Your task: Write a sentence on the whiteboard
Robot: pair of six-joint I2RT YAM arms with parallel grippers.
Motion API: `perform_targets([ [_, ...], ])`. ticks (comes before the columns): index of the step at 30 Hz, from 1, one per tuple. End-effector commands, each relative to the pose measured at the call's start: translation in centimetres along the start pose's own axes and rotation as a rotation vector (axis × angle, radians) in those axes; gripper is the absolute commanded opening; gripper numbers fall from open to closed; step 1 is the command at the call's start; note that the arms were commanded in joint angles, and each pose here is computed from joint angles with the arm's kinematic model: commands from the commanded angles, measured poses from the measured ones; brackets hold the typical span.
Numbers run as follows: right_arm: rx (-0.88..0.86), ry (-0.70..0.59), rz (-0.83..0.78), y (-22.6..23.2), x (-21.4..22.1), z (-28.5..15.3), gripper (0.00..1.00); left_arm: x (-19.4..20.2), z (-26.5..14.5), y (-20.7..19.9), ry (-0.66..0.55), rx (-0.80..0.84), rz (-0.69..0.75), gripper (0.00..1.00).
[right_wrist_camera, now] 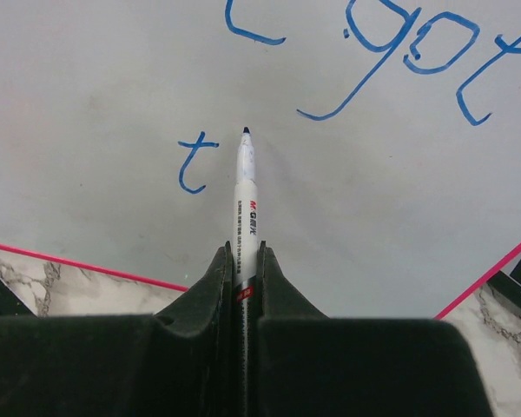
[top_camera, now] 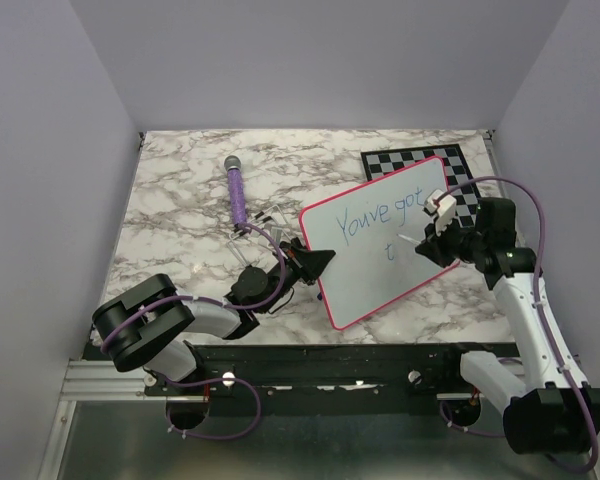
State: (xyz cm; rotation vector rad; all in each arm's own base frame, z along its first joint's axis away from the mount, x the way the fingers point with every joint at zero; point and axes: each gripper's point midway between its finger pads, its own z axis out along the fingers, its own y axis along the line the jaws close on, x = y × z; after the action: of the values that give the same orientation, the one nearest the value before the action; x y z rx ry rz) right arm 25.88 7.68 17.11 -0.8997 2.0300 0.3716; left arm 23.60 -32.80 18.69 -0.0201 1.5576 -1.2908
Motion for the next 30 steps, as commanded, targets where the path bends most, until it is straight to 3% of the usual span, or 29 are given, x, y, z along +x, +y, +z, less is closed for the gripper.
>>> perform_targets([
  [1, 0.038, -0.029, 0.002, -1.1, -1.3, 0.1, 0.01, 1.4, -0.6, -0.5, 0.056, 0.050, 0.058, 0.00],
  [14, -0.006, -0.023, 0.021, -1.0, -0.8, 1.4, 0.01, 1.5, -0.5, -0.7, 0.059, 0.060, 0.063, 0.00],
  [30, -0.069, 0.084, 0.018, 1.0, 3.0, 1.3, 0.01, 1.3, -0.5, -0.6, 0.050, 0.053, 0.063, 0.00],
])
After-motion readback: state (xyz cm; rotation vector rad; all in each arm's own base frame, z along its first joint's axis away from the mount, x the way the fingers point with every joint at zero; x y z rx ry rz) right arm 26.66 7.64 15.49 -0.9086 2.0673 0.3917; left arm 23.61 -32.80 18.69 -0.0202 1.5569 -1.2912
